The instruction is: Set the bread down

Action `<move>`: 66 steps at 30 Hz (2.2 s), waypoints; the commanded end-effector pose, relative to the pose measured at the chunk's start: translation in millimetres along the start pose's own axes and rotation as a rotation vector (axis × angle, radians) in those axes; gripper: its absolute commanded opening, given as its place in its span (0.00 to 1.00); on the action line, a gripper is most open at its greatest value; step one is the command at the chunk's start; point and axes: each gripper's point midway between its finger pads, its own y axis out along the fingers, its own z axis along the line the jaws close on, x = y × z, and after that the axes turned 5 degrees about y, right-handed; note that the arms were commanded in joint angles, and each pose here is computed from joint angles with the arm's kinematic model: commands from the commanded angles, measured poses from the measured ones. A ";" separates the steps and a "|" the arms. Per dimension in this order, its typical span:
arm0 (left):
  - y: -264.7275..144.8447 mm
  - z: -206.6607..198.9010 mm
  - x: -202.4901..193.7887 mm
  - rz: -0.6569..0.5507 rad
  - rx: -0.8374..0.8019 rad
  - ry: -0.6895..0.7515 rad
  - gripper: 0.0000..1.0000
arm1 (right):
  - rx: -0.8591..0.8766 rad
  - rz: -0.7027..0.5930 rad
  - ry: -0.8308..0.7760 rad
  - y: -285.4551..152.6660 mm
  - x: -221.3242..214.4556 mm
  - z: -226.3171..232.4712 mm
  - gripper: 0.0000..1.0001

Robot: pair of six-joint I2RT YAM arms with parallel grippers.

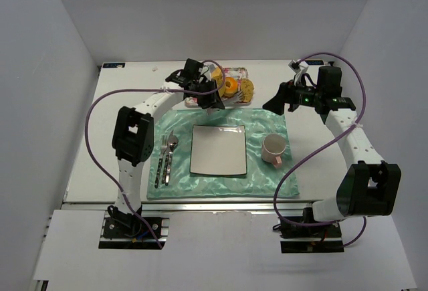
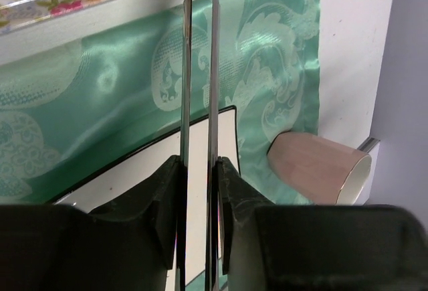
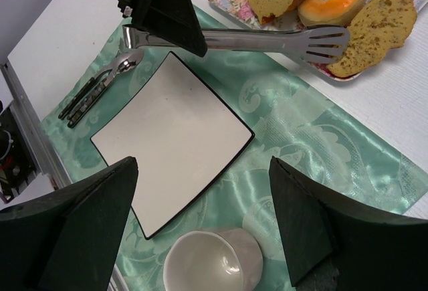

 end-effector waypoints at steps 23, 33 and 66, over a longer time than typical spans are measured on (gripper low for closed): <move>-145.8 -54.5 -103.5 0.049 -0.115 0.141 0.12 | 0.022 -0.030 -0.031 -6.8 10.5 9.4 0.84; -171.0 -37.1 -174.2 0.196 -0.082 0.110 0.10 | 0.031 -0.027 -0.021 -5.2 10.3 9.1 0.84; -228.8 23.1 -83.1 -0.190 0.189 0.018 0.43 | 0.034 -0.026 -0.022 -4.0 8.0 8.1 0.84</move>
